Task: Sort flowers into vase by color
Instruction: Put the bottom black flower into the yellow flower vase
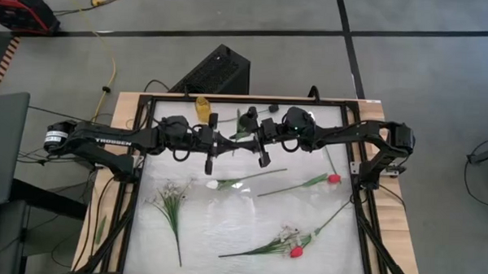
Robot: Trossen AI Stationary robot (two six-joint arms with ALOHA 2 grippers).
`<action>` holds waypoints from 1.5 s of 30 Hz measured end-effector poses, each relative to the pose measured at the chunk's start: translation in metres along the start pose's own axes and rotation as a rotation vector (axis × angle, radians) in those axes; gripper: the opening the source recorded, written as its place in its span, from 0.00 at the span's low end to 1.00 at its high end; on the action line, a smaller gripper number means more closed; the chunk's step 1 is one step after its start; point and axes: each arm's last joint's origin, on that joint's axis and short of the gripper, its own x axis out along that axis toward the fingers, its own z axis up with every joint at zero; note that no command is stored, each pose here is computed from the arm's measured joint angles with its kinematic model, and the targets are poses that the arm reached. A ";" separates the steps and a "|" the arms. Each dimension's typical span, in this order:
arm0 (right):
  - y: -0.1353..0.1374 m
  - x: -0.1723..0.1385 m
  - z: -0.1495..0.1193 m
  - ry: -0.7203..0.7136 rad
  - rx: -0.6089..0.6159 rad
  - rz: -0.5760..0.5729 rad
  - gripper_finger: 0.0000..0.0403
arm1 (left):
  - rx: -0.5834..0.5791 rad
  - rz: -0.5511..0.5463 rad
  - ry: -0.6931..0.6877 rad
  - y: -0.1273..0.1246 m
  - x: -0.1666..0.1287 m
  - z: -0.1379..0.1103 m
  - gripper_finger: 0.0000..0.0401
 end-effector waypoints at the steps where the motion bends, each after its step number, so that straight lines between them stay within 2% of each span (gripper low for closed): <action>1: 0.000 0.000 0.000 0.001 0.000 0.000 0.33 | 0.000 0.004 0.001 0.000 0.000 0.000 0.00; 6: -0.003 -0.005 0.002 0.043 0.078 -0.016 0.49 | -0.002 0.070 0.010 0.002 0.000 0.000 0.00; 11: -0.007 -0.024 0.015 0.205 0.123 -0.044 0.60 | 0.003 0.131 0.016 0.009 -0.002 0.000 0.00; 15: -0.007 -0.048 0.024 0.384 0.162 -0.075 0.61 | 0.033 0.190 0.022 0.019 -0.009 0.002 0.00; 20: 0.000 -0.076 0.028 0.582 0.263 -0.093 0.59 | 0.089 0.385 0.058 0.044 -0.022 0.004 0.00; 24: 0.015 -0.089 0.021 0.684 0.289 -0.116 0.59 | 0.096 0.531 0.075 0.077 -0.036 0.002 0.00; 29: 0.039 -0.109 0.009 0.674 0.241 -0.145 0.58 | 0.005 0.698 0.097 0.124 -0.065 -0.012 0.00; 33: 0.056 -0.130 0.003 0.600 0.261 -0.154 0.58 | -0.096 0.728 0.085 0.145 -0.085 -0.024 0.00; 37: 0.072 -0.149 -0.007 0.559 0.297 -0.156 0.58 | -0.115 0.714 0.090 0.151 -0.093 -0.032 0.00; 45: 0.090 -0.166 -0.014 0.496 0.341 -0.135 0.58 | -0.061 0.776 0.052 0.151 -0.101 -0.046 0.00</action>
